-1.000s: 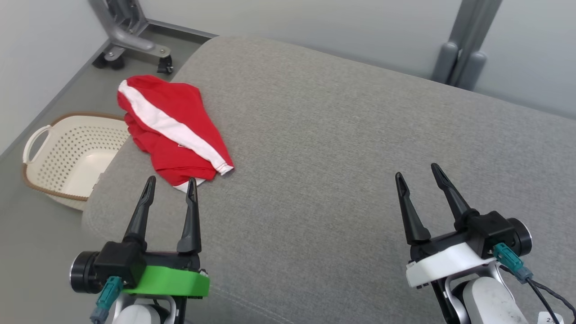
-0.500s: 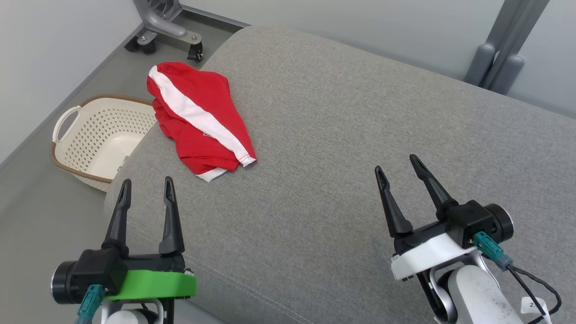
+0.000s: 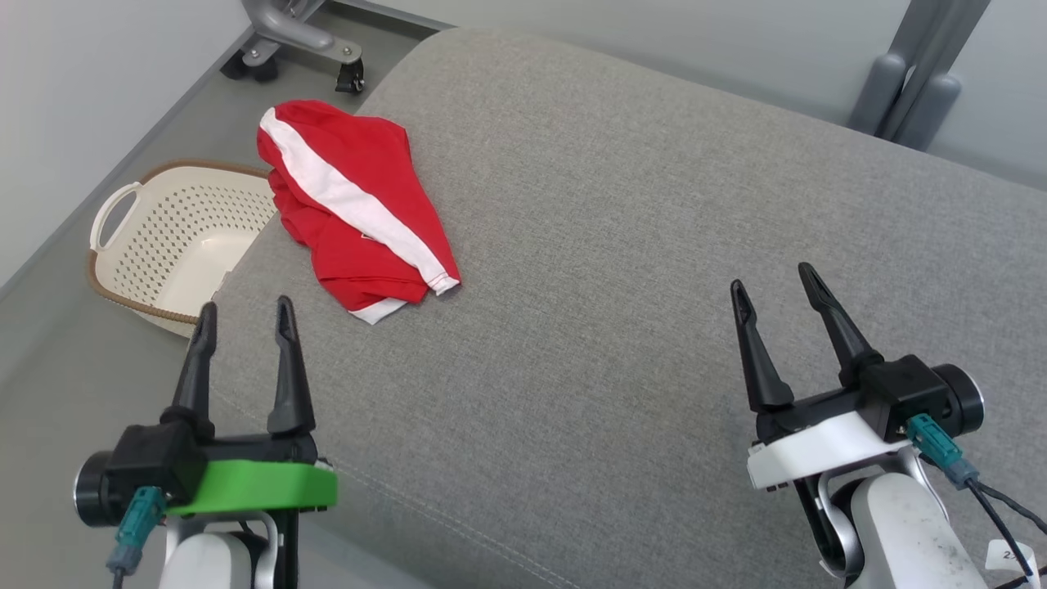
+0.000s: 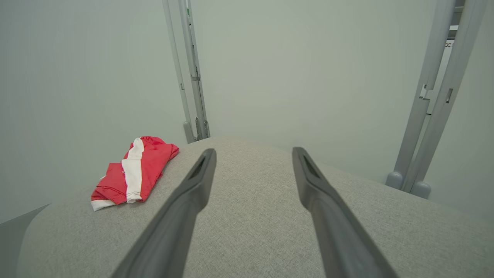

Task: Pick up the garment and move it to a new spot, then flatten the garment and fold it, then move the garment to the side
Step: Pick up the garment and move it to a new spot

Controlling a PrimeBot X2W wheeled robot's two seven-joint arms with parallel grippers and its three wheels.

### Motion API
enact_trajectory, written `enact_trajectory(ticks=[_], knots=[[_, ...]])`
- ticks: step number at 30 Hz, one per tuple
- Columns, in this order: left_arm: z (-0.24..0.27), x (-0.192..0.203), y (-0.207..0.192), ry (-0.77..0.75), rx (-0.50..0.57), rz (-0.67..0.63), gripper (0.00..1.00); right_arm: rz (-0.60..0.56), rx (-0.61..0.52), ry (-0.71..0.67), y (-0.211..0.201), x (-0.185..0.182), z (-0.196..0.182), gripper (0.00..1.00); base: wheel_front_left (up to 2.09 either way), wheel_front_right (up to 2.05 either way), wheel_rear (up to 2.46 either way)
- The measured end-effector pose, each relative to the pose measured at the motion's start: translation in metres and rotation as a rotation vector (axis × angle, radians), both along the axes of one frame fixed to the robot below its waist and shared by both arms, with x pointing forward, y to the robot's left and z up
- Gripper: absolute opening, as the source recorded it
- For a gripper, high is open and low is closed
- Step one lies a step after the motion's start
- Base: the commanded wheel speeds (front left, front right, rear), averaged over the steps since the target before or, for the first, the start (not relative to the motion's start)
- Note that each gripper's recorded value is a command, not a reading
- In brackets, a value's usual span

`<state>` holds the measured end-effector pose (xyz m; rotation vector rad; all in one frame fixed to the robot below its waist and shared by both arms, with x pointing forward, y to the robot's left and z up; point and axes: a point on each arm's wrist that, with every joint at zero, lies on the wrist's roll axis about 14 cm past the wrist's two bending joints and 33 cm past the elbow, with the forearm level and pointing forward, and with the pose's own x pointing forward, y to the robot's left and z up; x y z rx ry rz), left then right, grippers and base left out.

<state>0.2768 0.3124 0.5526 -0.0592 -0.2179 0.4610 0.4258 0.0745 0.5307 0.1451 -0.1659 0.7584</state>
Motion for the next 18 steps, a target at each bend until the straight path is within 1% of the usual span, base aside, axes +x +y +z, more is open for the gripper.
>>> enact_trajectory(ticks=[2,3,5,9,14,18], knots=[[0.0,0.007,0.006,0.006,0.009,0.001,1.0,-0.015,-0.008,-0.002,-0.004,0.005,-0.003,1.0,0.0,0.0,0.0],[0.001,0.014,0.006,0.018,0.03,-0.014,1.0,-0.023,-0.014,-0.005,-0.006,0.009,-0.005,1.0,0.0,0.0,0.0],[-0.004,0.029,0.007,0.069,0.088,-0.058,1.0,-0.041,-0.027,-0.016,-0.01,0.016,-0.008,1.0,0.0,0.0,0.0],[-0.023,0.052,0.025,0.168,0.121,-0.071,1.0,-0.072,-0.055,-0.045,-0.018,0.032,-0.013,1.0,0.0,0.0,0.0],[-0.066,0.086,0.038,0.311,0.068,-0.112,1.0,-0.154,-0.099,-0.051,-0.047,0.058,-0.031,1.0,0.0,0.0,0.0],[-0.109,0.104,0.044,0.464,-0.029,-0.133,1.0,-0.203,-0.118,-0.068,-0.065,0.076,-0.036,1.0,0.0,0.0,0.0]])
